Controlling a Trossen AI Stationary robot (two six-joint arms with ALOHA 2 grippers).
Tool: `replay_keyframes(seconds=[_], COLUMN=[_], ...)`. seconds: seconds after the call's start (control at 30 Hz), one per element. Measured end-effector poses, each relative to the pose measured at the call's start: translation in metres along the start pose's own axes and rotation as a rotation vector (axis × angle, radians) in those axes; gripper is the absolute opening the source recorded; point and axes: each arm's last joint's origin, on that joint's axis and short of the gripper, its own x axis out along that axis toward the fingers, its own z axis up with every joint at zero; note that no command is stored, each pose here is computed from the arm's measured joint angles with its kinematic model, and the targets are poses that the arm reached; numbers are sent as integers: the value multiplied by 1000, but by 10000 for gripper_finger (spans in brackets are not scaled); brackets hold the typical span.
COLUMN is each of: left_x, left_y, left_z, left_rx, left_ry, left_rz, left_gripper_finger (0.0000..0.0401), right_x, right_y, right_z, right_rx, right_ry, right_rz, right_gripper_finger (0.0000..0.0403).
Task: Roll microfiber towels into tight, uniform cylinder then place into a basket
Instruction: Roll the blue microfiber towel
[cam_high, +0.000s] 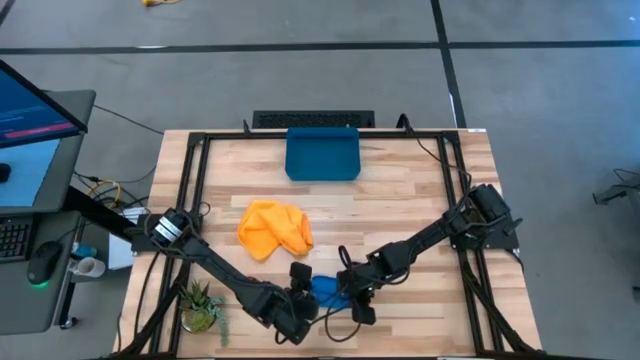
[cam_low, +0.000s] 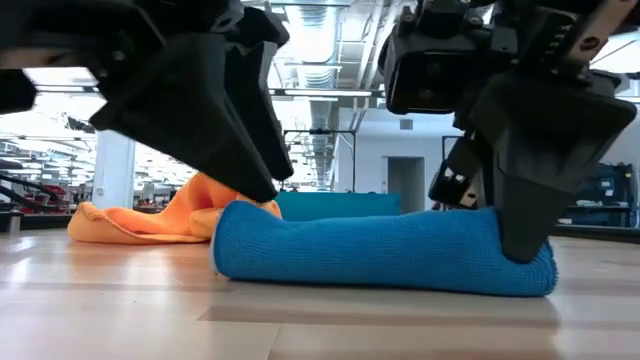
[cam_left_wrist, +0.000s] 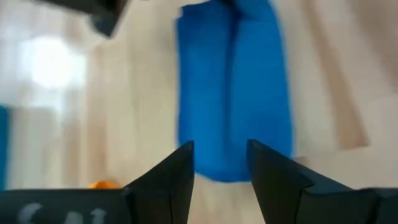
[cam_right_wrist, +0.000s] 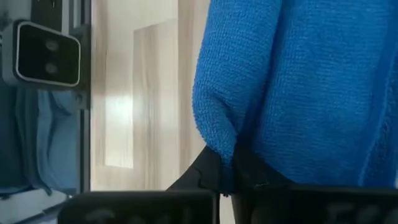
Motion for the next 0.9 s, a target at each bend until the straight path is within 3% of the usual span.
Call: replay_keyframes(seconds=[0.13,0.5,0.67,0.8,0.9], left_x=[4,18,31,31,26], left_y=[-4,-6,-1,0,-5], left_z=[-1,-6,-12,-12,-11], left_rx=[59,91,58,48,87], left_ry=[-21,24,66,71,42], left_rz=[-115,-169,-55,-24,35], left_gripper_finger=[139,139,139,139,139], right_x=[-1,-4,-4,-4,-4], right_y=[-3,-11,-12,-11,-10], right_z=[2,7,5,3,3], right_rx=[28,53,58,59,58], right_ry=[-8,-22,-5,12,19], right_rz=[-5,-19,-28,-33,-34], right_gripper_finger=[19,19,27,22,19])
